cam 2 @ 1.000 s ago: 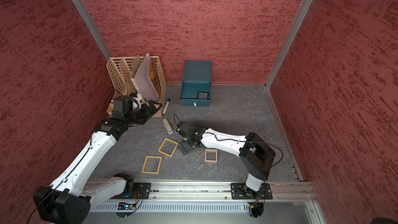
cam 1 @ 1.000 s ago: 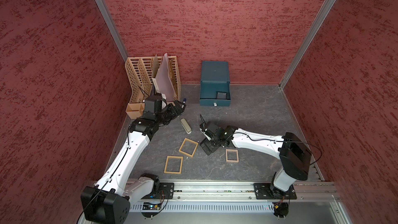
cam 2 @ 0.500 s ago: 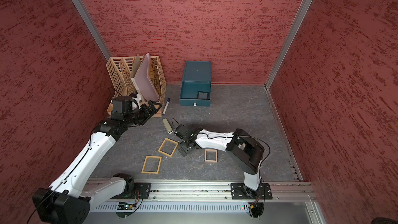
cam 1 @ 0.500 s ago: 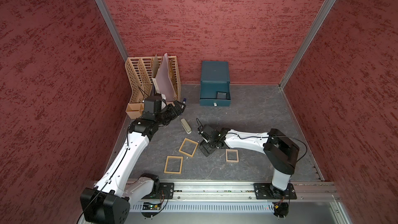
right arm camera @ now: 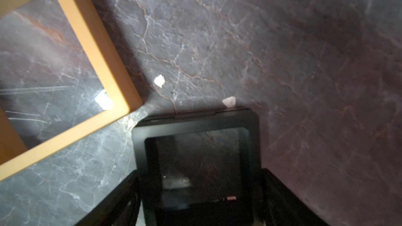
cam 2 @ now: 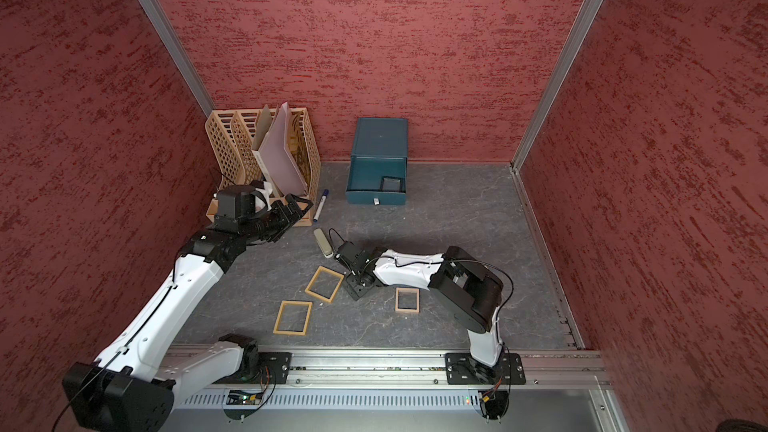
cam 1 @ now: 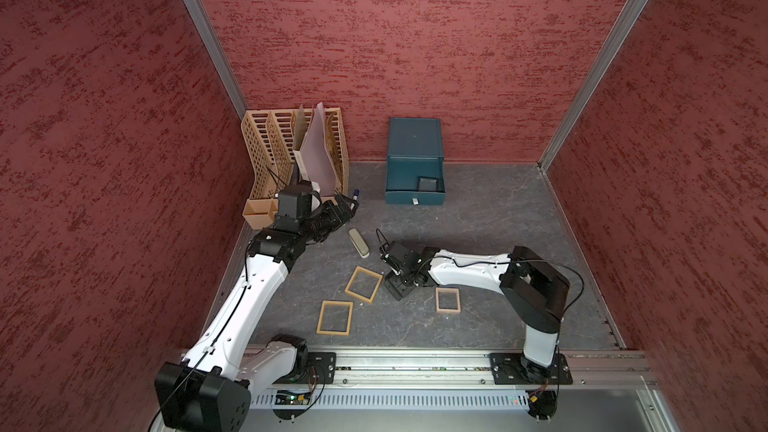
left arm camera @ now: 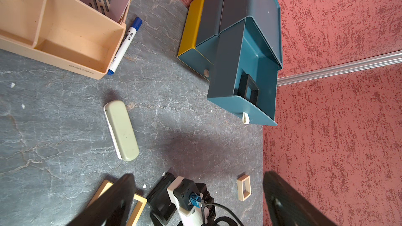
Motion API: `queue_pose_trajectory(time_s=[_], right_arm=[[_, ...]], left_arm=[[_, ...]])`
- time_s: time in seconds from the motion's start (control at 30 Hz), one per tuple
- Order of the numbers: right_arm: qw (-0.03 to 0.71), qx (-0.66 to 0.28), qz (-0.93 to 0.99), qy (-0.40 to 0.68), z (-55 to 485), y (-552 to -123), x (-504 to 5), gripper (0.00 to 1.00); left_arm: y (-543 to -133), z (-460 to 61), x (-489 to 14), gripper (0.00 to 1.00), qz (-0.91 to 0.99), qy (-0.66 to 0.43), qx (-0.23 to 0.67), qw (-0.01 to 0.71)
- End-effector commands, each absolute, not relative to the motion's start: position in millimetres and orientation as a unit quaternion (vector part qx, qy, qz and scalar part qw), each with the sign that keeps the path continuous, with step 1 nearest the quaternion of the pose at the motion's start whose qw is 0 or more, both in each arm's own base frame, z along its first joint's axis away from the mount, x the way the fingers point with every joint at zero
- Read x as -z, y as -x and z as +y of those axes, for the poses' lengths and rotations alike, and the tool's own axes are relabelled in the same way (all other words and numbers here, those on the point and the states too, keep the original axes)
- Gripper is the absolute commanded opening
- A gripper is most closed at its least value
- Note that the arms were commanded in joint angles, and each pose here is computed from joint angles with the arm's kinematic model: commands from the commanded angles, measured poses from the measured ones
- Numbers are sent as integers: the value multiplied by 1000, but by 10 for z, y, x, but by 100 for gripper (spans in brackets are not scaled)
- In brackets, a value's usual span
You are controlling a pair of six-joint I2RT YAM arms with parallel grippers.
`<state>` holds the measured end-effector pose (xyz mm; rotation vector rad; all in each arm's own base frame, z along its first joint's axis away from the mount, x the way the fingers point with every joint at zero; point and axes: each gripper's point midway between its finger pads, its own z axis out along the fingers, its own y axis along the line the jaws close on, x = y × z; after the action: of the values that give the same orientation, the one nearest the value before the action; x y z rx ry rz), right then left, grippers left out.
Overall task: Place the brooch boxes into the drawer by color
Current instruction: Pick up the brooch box from the center of the board.
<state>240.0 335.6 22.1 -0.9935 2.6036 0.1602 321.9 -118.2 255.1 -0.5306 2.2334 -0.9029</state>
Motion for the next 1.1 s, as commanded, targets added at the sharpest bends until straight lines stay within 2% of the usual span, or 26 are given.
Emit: queue_pose_trajectory(time_s=[0.0, 0.2, 0.4, 0.7, 1.07], right_arm=[[183, -52, 919, 345, 3372, -2468, -221, 81], [187, -50, 921, 338, 3360, -2481, -286, 75], [207, -51, 925, 313, 3308, -2513, -560, 71], [241, -60, 934, 256, 3200, -2542, -1254, 66], [288, -68, 934, 201, 3187, -2773, -2181, 67]], left_arm=[[-3207, -1173, -2652, 96, 851, 192, 349, 343], [-3213, -1178, -2641, 96, 851, 192, 350, 342], [-3217, -1177, -2628, 96, 851, 192, 350, 342], [-3218, -1197, -2593, 96, 850, 192, 354, 339], [-3191, -1212, -2542, 96, 850, 195, 359, 332]])
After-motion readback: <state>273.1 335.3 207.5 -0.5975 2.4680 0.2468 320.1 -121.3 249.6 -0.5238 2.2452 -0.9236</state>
